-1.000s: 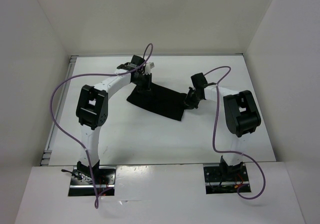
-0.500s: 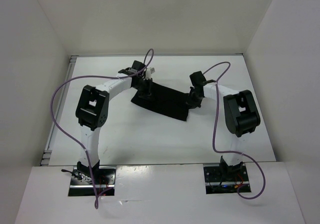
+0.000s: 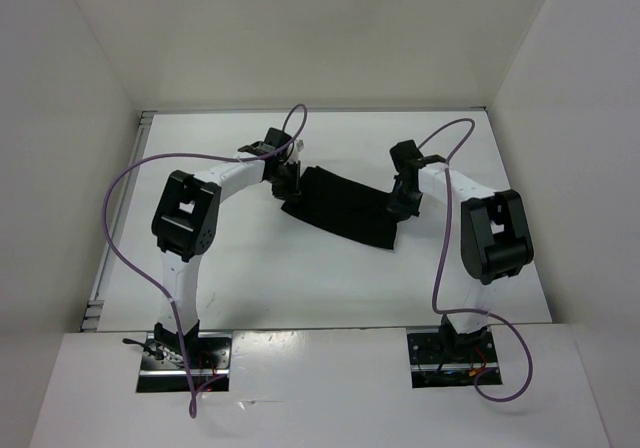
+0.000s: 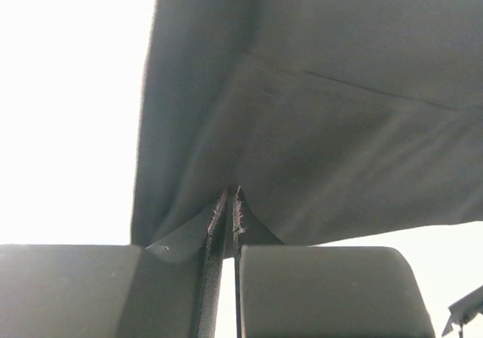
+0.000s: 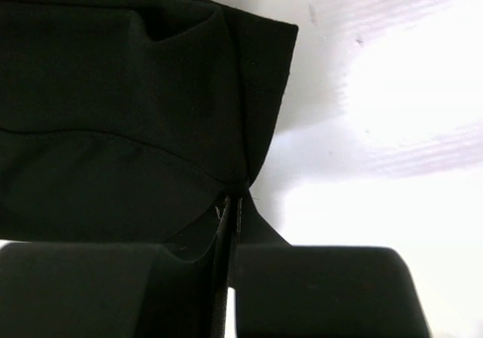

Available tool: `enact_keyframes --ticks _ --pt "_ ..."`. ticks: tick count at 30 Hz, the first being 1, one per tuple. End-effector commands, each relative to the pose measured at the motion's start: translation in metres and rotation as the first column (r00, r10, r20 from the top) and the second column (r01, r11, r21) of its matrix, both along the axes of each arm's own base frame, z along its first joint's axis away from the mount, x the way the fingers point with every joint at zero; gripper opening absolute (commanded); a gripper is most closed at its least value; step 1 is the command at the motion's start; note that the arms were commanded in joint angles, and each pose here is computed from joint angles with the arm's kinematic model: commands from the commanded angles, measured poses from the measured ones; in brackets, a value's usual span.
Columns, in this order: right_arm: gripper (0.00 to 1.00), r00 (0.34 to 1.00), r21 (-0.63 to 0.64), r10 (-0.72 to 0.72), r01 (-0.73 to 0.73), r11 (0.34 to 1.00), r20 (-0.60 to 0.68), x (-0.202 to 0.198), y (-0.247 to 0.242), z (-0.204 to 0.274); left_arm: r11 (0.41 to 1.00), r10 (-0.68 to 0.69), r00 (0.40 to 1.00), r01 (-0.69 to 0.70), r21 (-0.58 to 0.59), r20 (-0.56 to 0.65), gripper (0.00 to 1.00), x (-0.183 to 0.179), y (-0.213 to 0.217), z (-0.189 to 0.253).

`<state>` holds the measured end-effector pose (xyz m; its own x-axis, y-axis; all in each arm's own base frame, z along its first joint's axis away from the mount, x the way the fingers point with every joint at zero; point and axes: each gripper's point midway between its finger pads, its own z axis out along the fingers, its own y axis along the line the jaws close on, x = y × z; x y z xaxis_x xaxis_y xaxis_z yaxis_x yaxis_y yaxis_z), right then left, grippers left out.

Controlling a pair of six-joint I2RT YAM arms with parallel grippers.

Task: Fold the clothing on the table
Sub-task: Fold the skirt

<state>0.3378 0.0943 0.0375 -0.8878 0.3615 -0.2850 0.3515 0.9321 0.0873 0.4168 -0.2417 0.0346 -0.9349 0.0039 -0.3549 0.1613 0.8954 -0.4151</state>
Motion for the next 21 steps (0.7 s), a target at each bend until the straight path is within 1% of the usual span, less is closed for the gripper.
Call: enact_keyframes --ticks 1,4,7,8,12,14,15,16,18,19,20,21 --pt "0.00 1.000 -0.057 0.003 -0.002 0.998 0.021 -0.004 -0.016 0.024 0.997 0.055 0.996 -0.058 0.041 0.072 0.12 0.018 0.010 0.009" --pt "0.00 1.000 -0.066 0.001 0.000 0.998 0.020 -0.006 -0.018 0.030 0.995 0.065 0.996 -0.069 0.069 0.063 0.12 0.017 0.020 0.003" --pt "0.00 0.998 -0.053 0.000 0.004 0.999 0.070 0.000 -0.016 0.055 0.993 0.069 0.997 -0.073 0.089 0.042 0.12 0.009 0.024 -0.006" --pt "0.00 0.997 -0.044 0.003 0.001 0.999 0.075 0.000 -0.015 0.062 0.994 0.069 0.996 -0.073 0.085 0.051 0.12 0.011 0.024 -0.005" --pt "0.00 0.989 0.008 0.021 -0.022 1.000 0.144 0.016 -0.003 0.096 0.996 0.062 0.998 -0.062 0.059 0.012 0.12 0.000 0.021 -0.016" --pt "0.00 0.981 0.058 0.042 -0.054 0.997 0.191 0.026 0.011 0.115 0.997 0.055 0.998 -0.054 0.054 -0.012 0.12 -0.010 0.017 -0.023" --pt "0.00 0.971 0.079 0.044 -0.064 0.995 0.233 0.036 0.016 0.129 0.998 0.058 0.998 -0.058 0.039 -0.009 0.12 -0.008 0.014 -0.021" --pt "0.00 0.973 0.086 0.061 -0.082 0.993 0.223 0.039 0.024 0.125 0.997 0.059 0.998 -0.058 0.043 -0.018 0.12 -0.011 0.015 -0.024" --pt "0.00 0.959 0.125 0.092 -0.129 0.984 0.268 0.052 0.045 0.138 0.999 0.038 0.999 -0.038 0.025 -0.026 0.12 -0.015 0.008 -0.023" --pt "0.00 0.964 0.134 0.096 -0.133 0.982 0.249 0.057 0.053 0.130 0.999 0.038 0.999 -0.038 0.021 -0.019 0.12 -0.016 0.008 -0.022" --pt "0.00 0.959 0.146 0.121 -0.162 0.976 0.257 0.060 0.066 0.131 0.999 0.046 0.999 -0.046 0.019 -0.023 0.12 -0.016 0.008 -0.021" --pt "0.00 0.949 0.151 0.130 -0.179 0.972 0.287 0.070 0.075 0.139 0.999 0.046 0.999 -0.046 0.019 -0.023 0.12 -0.016 0.008 -0.021"
